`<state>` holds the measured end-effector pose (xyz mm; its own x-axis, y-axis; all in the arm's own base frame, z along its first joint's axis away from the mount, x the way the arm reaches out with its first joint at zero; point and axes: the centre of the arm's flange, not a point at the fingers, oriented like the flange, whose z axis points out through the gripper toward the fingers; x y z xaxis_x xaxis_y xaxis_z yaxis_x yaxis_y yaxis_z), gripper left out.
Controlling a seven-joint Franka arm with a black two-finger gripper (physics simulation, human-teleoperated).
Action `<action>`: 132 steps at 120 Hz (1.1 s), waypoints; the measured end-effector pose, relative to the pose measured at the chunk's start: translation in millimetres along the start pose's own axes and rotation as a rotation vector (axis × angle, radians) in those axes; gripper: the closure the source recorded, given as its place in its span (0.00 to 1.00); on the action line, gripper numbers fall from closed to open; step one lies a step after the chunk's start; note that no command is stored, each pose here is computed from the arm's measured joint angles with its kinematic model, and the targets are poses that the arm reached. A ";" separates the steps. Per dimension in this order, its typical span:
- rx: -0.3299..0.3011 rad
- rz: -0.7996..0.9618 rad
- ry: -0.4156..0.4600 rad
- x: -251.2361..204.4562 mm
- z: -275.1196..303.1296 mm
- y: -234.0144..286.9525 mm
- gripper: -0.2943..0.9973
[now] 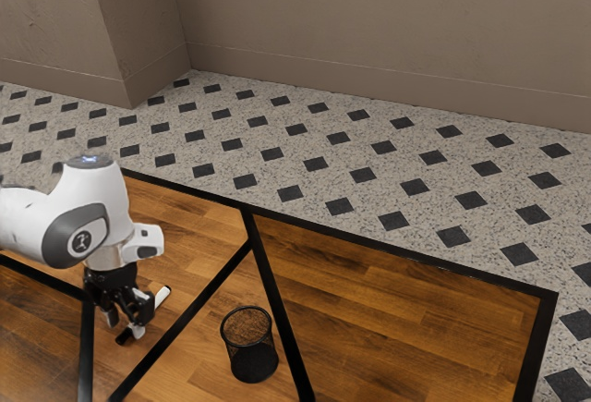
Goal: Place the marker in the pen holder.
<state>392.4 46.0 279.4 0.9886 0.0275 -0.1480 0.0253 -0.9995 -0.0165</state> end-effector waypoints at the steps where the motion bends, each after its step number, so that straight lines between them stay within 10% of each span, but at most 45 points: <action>1: 0.000 -0.003 0.000 0.3 1.0 -0.2 0.47; 132: 0.008 -0.195 -0.020 8.7 36.6 -24.6 0.76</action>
<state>395.0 71.3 242.3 0.9620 0.2210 -0.1605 0.2149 -0.9751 -0.0543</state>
